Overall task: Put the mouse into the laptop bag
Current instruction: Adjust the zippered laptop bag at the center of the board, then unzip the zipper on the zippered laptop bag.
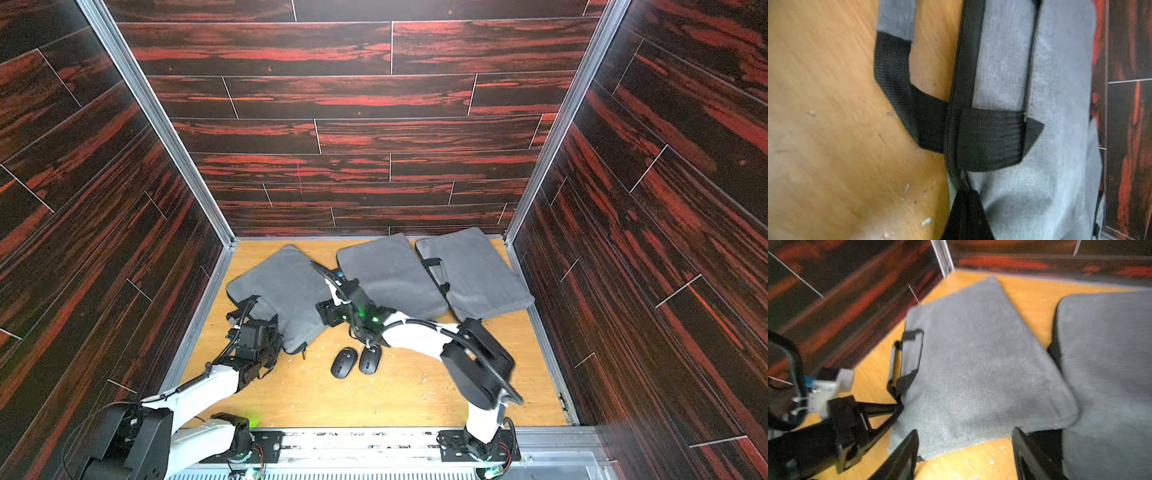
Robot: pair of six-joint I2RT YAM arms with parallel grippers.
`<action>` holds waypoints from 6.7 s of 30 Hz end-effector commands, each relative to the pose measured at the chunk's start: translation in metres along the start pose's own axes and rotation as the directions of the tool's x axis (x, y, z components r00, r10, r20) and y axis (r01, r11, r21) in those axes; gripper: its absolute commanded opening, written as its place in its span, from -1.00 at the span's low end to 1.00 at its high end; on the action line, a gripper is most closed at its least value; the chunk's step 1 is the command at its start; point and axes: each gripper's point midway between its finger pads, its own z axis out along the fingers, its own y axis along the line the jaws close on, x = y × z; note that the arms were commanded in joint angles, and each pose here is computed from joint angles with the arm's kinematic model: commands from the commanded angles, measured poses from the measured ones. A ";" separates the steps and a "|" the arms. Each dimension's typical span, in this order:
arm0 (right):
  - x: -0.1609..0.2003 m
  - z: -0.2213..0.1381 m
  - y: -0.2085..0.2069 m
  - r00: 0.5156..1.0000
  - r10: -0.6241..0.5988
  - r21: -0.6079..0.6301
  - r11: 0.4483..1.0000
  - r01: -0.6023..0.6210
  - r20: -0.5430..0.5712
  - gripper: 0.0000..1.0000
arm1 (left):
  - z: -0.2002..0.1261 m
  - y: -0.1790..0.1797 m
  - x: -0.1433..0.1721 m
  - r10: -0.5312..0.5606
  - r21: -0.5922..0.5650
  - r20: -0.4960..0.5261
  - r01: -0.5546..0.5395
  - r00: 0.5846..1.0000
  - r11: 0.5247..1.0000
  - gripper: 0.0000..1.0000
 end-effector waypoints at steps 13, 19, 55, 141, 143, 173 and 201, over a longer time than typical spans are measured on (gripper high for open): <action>0.122 0.018 0.084 0.986 -0.039 -0.181 0.983 0.009 -0.164 0.23 | -0.019 -0.016 -0.030 0.054 -0.092 0.130 -0.042 0.990 0.995 0.79; 0.151 0.040 0.085 0.974 -0.030 -0.117 0.993 0.003 -0.227 0.23 | -0.053 -0.010 -0.067 0.162 -0.256 0.258 -0.095 0.953 0.962 1.00; 0.184 0.054 0.079 0.948 -0.101 0.031 0.993 0.115 -0.301 -1.00 | -0.035 -0.003 -0.083 0.154 -0.169 0.105 -0.135 0.982 0.976 1.00; 0.028 0.075 -0.042 0.983 0.051 0.249 0.969 -0.006 -0.174 -1.00 | -0.063 0.041 -0.121 0.030 -0.213 0.394 0.060 0.919 0.975 0.86; 0.024 0.072 -0.027 0.985 0.022 0.214 0.977 0.015 -0.171 -1.00 | -0.066 0.045 -0.123 0.015 -0.192 0.428 0.075 0.904 0.978 0.87; -0.040 0.011 -0.073 0.999 0.015 0.331 0.944 -0.002 -0.038 -1.00 | -0.061 0.079 -0.136 -0.059 -0.269 0.404 0.180 0.913 0.946 0.95; -0.001 0.055 -0.141 0.975 0.181 0.349 0.929 -0.126 -0.128 -1.00 | 0.039 0.051 -0.101 -0.095 -0.165 0.022 0.097 0.995 0.982 0.30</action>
